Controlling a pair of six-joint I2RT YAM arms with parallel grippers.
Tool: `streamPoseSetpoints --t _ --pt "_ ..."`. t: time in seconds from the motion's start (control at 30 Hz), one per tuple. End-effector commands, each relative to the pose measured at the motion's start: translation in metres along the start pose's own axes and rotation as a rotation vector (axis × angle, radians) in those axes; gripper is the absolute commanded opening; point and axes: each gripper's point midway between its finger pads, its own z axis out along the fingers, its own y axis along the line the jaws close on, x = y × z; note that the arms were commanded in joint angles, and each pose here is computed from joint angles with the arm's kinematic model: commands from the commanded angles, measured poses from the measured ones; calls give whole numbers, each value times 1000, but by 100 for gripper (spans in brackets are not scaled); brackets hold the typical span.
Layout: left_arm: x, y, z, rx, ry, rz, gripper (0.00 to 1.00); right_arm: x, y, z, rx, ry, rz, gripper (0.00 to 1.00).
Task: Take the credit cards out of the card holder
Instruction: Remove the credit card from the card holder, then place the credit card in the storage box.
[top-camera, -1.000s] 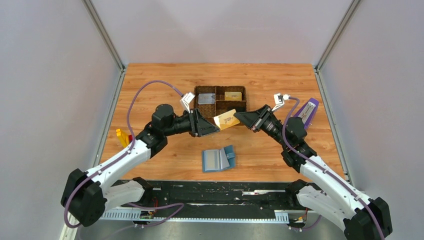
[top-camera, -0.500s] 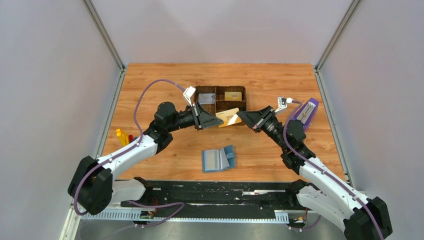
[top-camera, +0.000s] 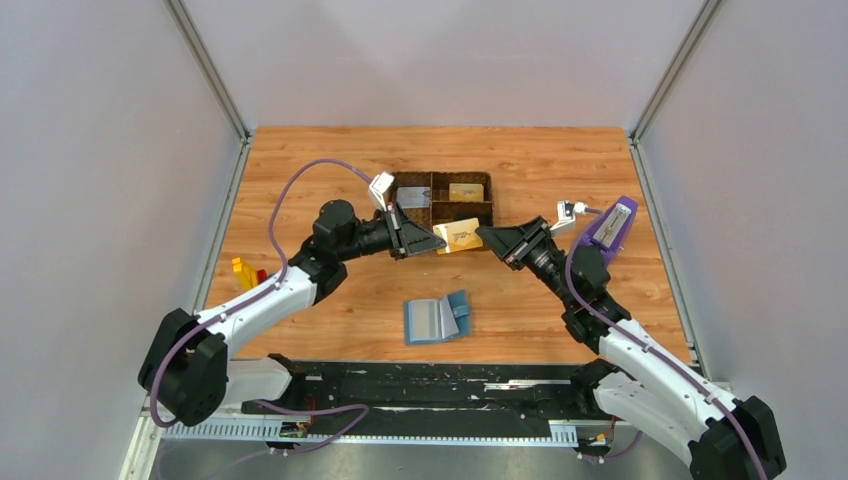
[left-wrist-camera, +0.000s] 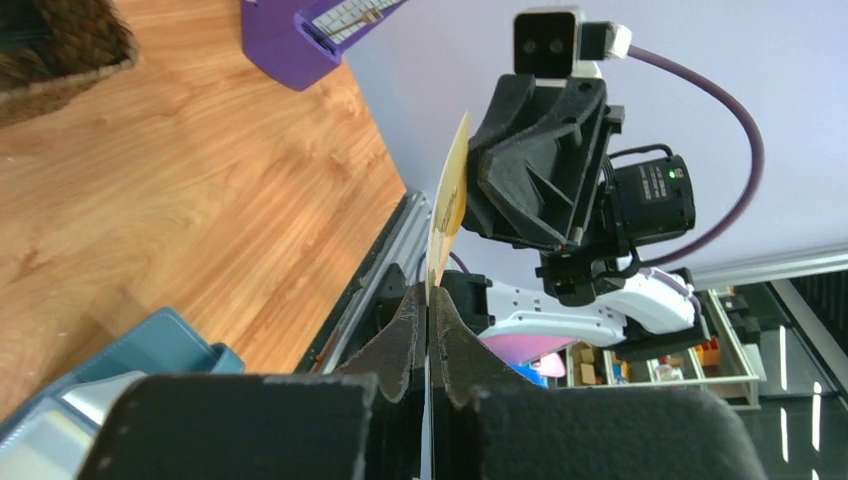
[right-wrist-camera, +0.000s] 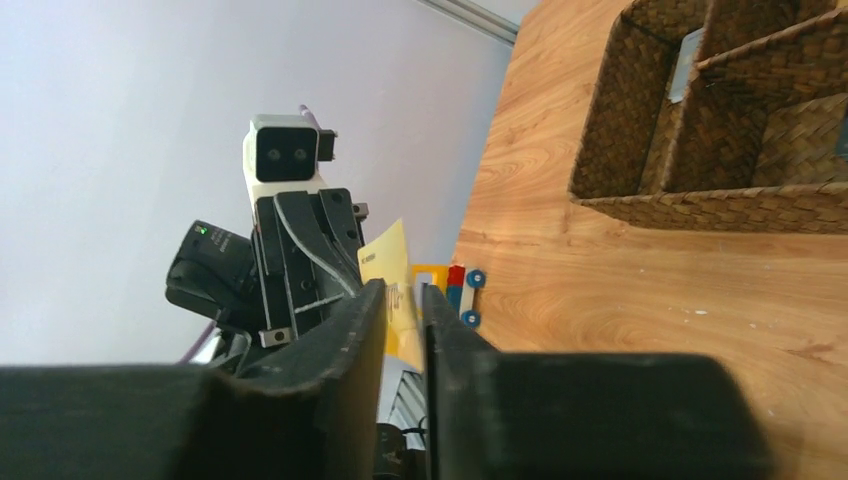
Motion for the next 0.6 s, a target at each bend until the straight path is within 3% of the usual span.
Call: streamPoseSetpoints --t 0.0,0.13,0.23,0.37,0.57 --pt "-20 9 6 -54 -3 56 0 -8 21 -5 -76 -25 -112 26" --pt "-27 23 13 -125 46 99 0 -10 19 -10 -29 -3 -212 59" --pt "-28 42 17 -210 100 127 0 -5 26 -15 -31 42 -273 72" --pt "-40 66 33 -310 156 130 0 -2 38 -22 -57 88 -333 97" --pt "-55 102 57 -389 195 107 0 -3 48 -34 -50 116 -407 100"
